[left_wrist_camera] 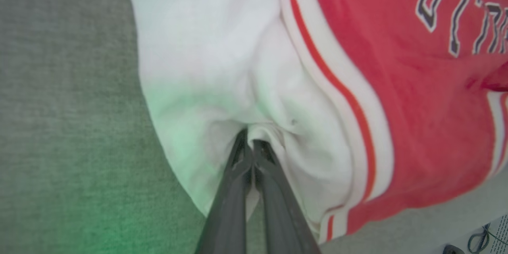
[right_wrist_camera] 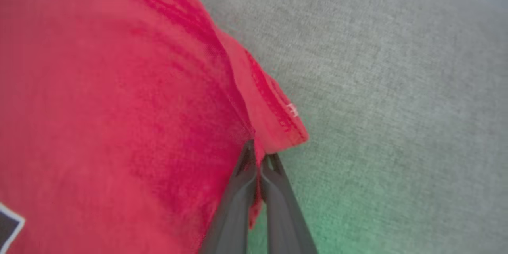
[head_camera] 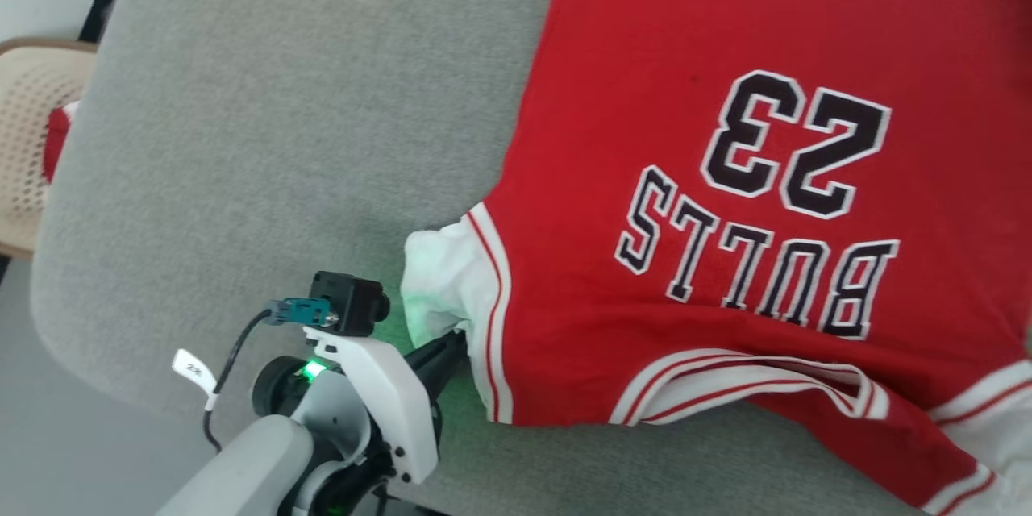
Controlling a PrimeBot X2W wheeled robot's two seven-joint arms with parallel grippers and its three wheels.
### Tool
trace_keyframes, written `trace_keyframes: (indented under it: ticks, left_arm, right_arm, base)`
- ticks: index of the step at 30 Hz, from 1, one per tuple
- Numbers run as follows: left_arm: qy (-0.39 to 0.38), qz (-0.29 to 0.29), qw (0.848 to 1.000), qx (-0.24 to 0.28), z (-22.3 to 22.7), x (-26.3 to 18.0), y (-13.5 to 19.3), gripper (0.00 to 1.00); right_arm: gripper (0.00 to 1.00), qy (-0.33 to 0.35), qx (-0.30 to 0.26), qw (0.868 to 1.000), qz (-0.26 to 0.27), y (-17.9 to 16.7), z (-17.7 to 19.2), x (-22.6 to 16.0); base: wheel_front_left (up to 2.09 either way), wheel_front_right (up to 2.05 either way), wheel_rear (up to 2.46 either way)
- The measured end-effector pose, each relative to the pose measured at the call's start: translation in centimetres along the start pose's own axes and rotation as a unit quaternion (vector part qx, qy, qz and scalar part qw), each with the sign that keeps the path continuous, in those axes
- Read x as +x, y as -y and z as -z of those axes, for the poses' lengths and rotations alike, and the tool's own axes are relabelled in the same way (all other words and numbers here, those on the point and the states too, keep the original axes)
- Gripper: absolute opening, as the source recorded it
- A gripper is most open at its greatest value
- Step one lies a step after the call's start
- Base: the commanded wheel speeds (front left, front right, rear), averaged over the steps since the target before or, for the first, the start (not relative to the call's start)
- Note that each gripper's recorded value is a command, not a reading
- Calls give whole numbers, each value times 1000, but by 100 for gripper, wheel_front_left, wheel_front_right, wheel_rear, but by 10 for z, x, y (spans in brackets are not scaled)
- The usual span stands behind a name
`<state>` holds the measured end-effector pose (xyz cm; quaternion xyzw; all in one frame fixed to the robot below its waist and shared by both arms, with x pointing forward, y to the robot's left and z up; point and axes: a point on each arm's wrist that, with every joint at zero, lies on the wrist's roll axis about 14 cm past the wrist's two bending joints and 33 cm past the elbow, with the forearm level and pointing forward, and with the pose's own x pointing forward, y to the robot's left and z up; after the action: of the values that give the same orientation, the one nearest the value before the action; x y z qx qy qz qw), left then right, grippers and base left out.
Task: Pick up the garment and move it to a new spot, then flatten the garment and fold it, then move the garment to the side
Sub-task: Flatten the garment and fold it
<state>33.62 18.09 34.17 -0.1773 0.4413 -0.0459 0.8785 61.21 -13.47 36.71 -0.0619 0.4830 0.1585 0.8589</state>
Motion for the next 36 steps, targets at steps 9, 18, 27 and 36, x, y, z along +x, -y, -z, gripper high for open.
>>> trace_keyframes:
  ticks: [9,18,27,36]
  left_arm:
    - [8,13,999,37,-17,6,0,0]
    - [18,35,996,78,-40,17,18,0]
    - [23,57,993,97,-50,21,36,0]
    - [28,63,994,84,-53,22,39,0]
  right_arm:
    - [0,35,4,998,-44,-3,50,-53]
    - [0,-12,30,997,-65,-9,147,-115]
    - [0,-36,134,988,-67,-30,225,-141]
    - [100,0,148,988,-42,-28,227,-131]
  base:
    - [0,0,0]
    - [0,0,0]
    - [0,0,0]
    - [0,0,0]
